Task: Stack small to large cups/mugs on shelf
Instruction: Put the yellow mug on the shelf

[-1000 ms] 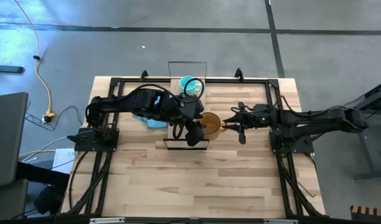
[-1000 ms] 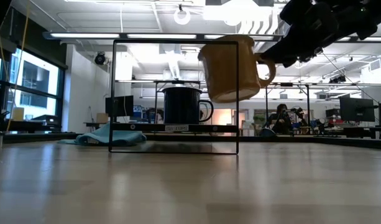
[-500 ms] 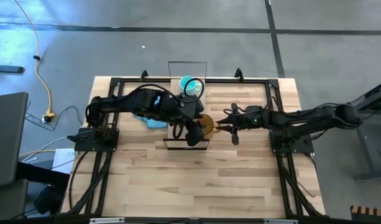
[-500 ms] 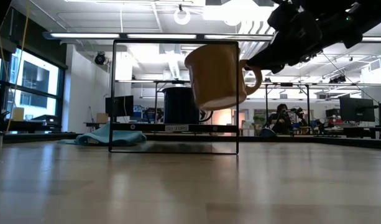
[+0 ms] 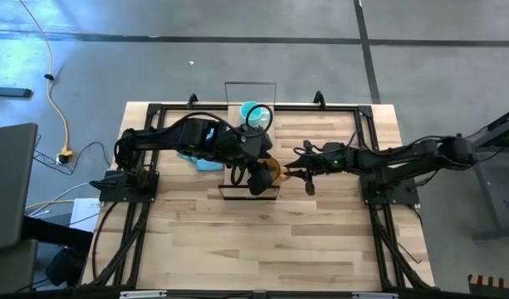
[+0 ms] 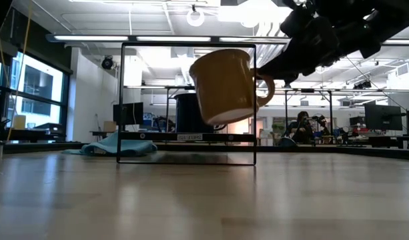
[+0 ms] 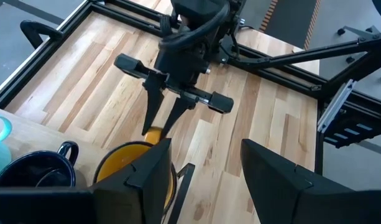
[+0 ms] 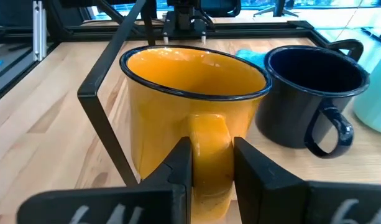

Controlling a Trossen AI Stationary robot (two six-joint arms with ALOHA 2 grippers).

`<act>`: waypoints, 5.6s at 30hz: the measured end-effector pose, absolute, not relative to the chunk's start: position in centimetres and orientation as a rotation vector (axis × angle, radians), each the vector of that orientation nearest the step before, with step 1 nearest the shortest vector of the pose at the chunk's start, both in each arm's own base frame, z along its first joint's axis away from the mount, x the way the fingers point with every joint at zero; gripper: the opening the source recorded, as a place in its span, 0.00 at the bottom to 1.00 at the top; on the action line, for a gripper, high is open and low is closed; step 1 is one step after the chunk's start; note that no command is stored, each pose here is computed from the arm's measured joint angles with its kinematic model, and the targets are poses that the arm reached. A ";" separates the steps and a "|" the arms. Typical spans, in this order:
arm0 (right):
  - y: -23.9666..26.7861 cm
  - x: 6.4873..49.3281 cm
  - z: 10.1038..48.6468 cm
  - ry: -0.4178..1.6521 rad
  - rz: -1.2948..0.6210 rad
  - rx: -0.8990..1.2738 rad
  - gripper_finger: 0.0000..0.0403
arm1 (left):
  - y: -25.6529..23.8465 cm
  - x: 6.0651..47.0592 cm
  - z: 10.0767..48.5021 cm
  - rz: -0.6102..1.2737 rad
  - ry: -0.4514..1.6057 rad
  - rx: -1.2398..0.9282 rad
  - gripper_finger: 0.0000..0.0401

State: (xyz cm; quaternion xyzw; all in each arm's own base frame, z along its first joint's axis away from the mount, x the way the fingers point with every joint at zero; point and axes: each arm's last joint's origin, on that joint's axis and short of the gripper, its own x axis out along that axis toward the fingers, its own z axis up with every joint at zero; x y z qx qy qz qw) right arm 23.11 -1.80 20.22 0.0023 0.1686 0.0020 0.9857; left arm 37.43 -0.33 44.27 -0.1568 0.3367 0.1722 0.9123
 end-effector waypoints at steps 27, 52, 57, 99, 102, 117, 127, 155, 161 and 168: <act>-2.0 25.2 18.6 0.339 0.006 0.034 0.12 | -0.4 37.4 44.3 0.356 0.692 -0.330 0.45; -3.8 28.7 18.8 0.417 0.029 0.073 0.11 | -0.4 37.3 44.1 0.346 0.726 -0.305 0.45; -3.8 28.6 18.7 0.424 0.026 0.071 0.11 | -0.4 37.3 44.1 0.343 0.726 -0.298 0.45; -3.8 28.6 18.8 0.415 0.021 0.057 0.11 | -0.4 37.3 44.1 0.340 0.726 -0.288 0.45; -3.9 28.6 18.8 0.410 0.008 0.042 0.11 | -0.4 37.3 44.1 0.340 0.726 -0.288 0.45; -4.0 28.6 19.0 0.392 0.014 0.019 0.11 | -0.3 37.3 44.1 0.340 0.720 -0.290 0.45; -3.9 28.6 19.1 0.385 0.038 0.024 0.11 | -0.3 37.3 44.1 0.341 0.718 -0.293 0.45; -4.0 29.0 18.8 0.369 0.055 0.035 0.11 | -0.4 37.3 44.1 0.342 0.718 -0.298 0.45; -4.0 29.0 18.8 0.369 0.057 0.035 0.11 | -0.4 37.3 44.1 0.342 0.718 -0.298 0.45; -4.1 29.5 19.4 0.383 0.066 0.018 0.11 | -0.4 37.3 44.1 0.342 0.718 -0.298 0.45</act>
